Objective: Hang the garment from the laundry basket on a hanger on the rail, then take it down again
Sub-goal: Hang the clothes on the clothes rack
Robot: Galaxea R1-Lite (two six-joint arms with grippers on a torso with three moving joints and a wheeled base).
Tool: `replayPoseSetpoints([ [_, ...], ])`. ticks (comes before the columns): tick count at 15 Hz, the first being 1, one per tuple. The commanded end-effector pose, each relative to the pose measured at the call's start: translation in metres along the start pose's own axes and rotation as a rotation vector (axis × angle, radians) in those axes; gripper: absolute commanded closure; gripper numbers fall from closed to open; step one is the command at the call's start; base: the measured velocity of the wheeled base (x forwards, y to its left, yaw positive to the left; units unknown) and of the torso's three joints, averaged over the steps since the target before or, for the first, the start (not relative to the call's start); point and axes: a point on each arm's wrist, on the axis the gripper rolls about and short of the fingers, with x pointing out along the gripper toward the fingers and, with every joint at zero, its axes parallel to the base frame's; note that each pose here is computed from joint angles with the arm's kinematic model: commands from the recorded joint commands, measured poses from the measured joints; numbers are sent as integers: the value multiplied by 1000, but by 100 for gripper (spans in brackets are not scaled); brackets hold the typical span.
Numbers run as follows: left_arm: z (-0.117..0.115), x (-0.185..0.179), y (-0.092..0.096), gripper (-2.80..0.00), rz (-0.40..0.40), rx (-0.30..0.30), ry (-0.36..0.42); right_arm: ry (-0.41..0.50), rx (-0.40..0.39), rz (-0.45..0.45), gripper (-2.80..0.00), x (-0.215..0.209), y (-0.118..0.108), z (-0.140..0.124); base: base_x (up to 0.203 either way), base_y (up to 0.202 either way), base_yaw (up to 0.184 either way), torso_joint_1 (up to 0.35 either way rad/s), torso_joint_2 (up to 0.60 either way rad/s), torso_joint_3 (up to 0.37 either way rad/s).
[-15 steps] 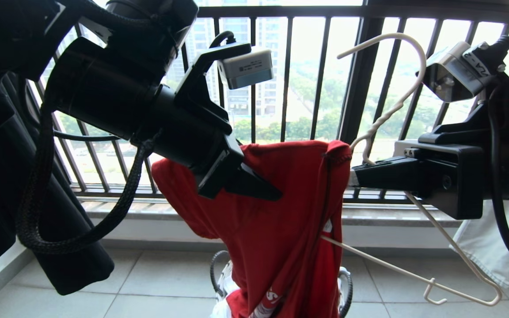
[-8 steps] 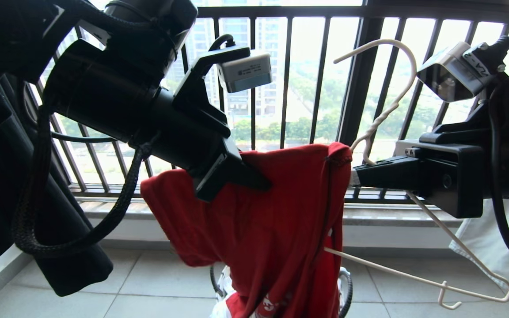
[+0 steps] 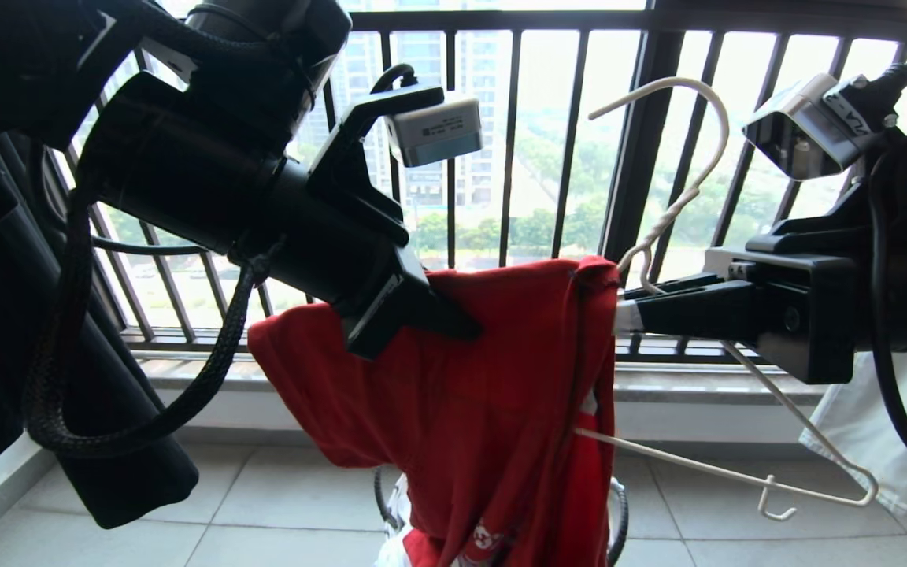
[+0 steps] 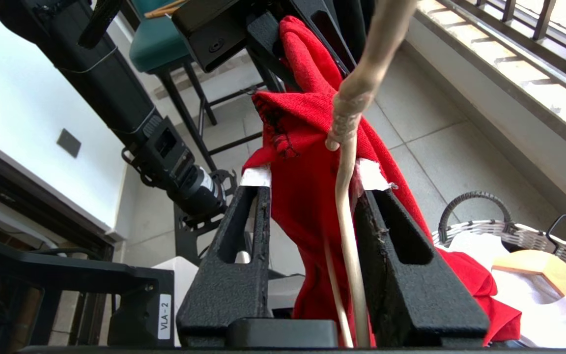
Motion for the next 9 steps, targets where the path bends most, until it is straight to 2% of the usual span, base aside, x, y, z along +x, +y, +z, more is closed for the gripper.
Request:
replayPoseSetpoints([
  [1,0,-1,-1,0,-2,5,-4,3,4,3,-280,0,-1,-1,0,0,0,0,0,0],
  [9,1,-10,-4,0,14,16,-18,4,23,-44,-280,0,-20,-1,0,0,0,0,0,0],
])
